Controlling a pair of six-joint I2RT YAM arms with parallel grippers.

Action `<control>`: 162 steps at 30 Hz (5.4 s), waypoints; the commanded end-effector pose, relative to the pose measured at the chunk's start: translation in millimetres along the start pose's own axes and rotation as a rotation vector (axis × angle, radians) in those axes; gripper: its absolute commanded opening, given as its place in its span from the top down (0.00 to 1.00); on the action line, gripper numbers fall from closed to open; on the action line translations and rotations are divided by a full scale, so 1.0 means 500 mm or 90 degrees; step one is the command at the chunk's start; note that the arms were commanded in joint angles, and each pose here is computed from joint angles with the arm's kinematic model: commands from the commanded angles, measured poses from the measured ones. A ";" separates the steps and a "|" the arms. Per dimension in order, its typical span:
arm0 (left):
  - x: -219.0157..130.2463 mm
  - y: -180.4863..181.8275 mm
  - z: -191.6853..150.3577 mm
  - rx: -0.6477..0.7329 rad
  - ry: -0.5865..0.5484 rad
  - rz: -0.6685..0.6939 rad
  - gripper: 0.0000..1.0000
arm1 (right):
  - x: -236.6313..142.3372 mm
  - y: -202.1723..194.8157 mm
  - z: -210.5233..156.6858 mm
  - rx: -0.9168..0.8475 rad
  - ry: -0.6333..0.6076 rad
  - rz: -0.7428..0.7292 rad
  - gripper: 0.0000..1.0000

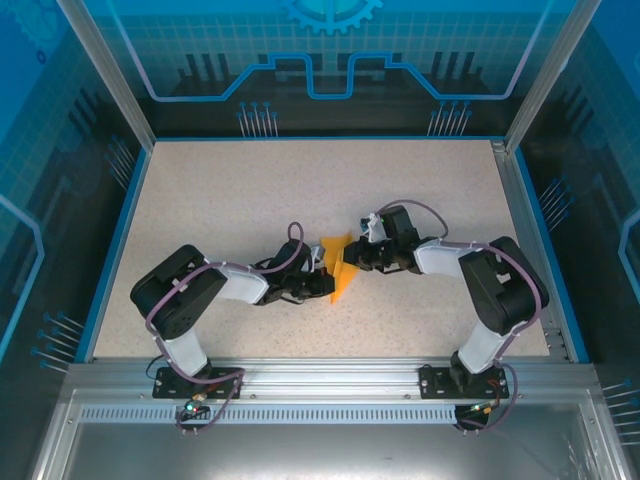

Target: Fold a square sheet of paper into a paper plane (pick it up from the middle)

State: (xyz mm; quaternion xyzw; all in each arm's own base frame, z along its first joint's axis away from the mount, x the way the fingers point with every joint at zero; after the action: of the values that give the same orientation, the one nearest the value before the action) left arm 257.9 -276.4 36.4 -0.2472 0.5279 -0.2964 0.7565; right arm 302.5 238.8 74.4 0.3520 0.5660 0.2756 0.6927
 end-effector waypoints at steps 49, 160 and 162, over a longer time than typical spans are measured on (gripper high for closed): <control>-0.013 0.057 -0.031 -0.112 0.039 0.012 1.00 | 0.058 0.062 0.007 -0.029 0.083 0.077 0.86; -0.042 0.027 0.029 -0.110 -0.019 0.023 0.90 | 0.084 0.037 0.003 -0.019 0.115 0.047 0.86; -0.043 0.030 0.026 -0.115 -0.018 0.026 0.93 | 0.084 0.037 0.004 -0.019 0.113 0.047 0.86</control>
State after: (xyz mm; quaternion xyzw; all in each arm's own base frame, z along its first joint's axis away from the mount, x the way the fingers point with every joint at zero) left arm 263.3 -255.4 39.2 -0.3091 0.5538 -0.2384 0.7355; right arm 316.4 275.6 64.9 0.3347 0.6011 0.3312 0.6457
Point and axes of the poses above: each hand's point on the last joint's axis, 136 mm out from that joint toward the fingers, its own x axis out along the fingers, its own y axis along the line the jaws close on, z = x × y, the point moved 3 cm from there along -x, back along the fingers, and after that the axes turned 5 degrees about x, right-handed, at the moved point
